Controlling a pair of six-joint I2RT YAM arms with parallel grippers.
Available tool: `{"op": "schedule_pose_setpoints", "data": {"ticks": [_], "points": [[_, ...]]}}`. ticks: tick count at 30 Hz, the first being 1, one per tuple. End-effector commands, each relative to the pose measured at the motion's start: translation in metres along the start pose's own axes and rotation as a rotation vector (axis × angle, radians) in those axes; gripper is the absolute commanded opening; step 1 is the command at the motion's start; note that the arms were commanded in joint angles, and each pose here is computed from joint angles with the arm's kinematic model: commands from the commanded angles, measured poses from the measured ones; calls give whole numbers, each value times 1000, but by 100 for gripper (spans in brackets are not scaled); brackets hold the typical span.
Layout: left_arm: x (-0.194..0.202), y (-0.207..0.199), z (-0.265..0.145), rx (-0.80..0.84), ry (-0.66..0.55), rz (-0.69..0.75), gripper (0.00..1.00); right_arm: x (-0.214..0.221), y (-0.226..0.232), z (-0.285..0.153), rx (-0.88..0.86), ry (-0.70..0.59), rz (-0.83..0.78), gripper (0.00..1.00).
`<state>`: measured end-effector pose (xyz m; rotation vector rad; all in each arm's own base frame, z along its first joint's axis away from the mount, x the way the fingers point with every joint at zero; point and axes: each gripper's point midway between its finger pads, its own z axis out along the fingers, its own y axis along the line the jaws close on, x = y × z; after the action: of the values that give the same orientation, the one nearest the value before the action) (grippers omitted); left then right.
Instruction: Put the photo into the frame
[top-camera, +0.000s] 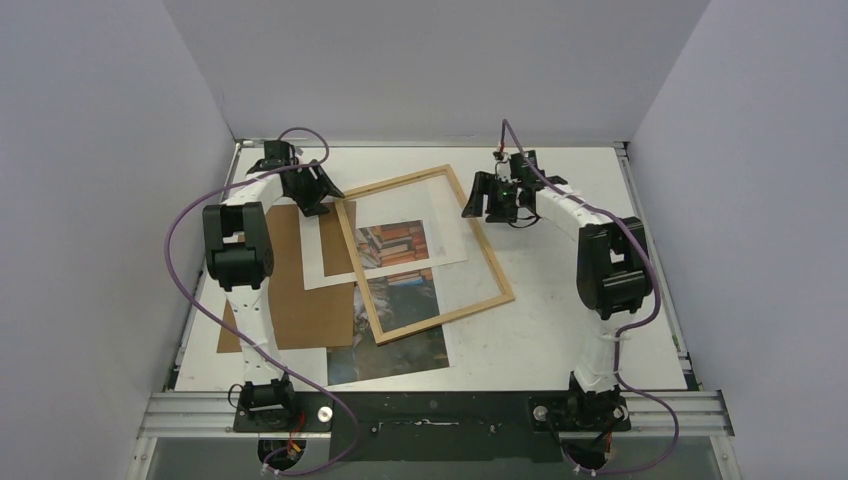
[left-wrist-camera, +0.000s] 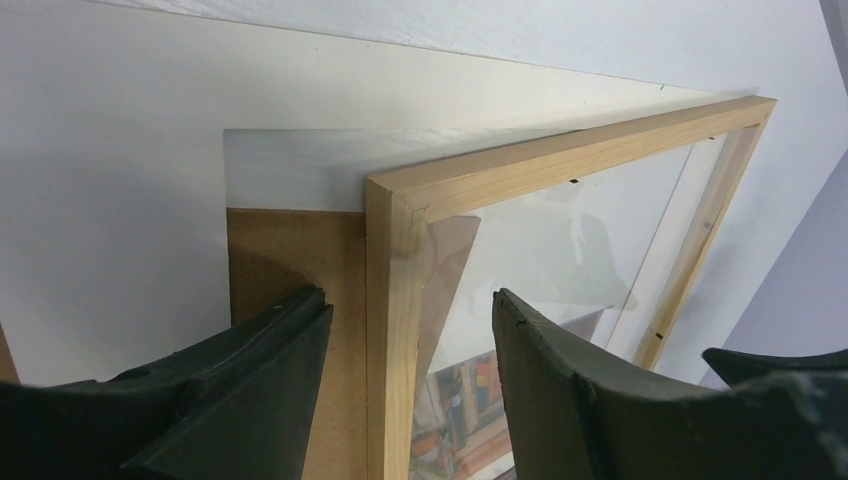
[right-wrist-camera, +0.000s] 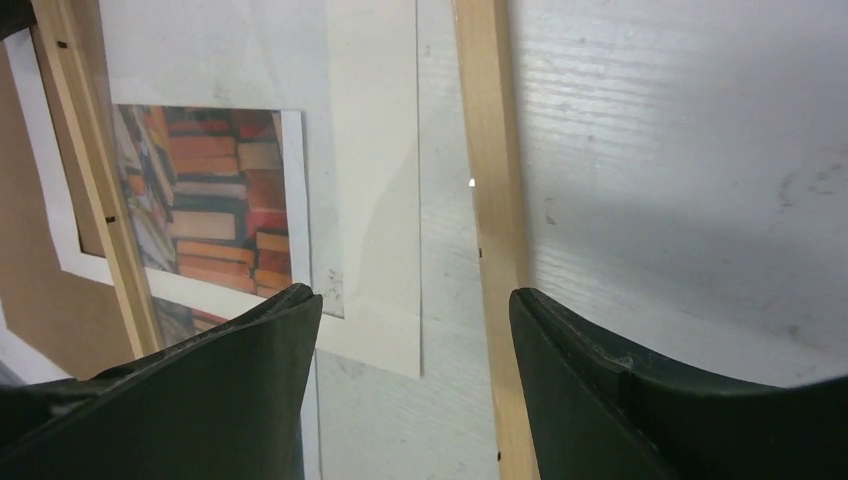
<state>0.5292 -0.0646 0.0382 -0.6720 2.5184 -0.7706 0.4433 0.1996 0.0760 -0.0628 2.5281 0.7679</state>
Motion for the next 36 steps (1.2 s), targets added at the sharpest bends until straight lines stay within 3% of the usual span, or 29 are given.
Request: {"op": "schedule_pose_setpoints", "data": {"ticks": [1, 12, 21, 26, 36], "points": [[-10, 1, -22, -40, -45, 36, 59, -35, 4, -38, 100, -139, -96, 70], [3, 2, -42, -70, -39, 54, 60, -1, -29, -17, 311, 11, -204, 64], [27, 29, -47, -126, -4, 38, 37, 13, -31, 5, 325, 86, -216, 42], [31, 39, -44, -143, 8, 29, 34, 16, -39, 8, 351, 96, -209, 30], [30, 54, -40, -180, 21, 9, 34, 23, -55, 4, 426, 108, -205, 15]]}}
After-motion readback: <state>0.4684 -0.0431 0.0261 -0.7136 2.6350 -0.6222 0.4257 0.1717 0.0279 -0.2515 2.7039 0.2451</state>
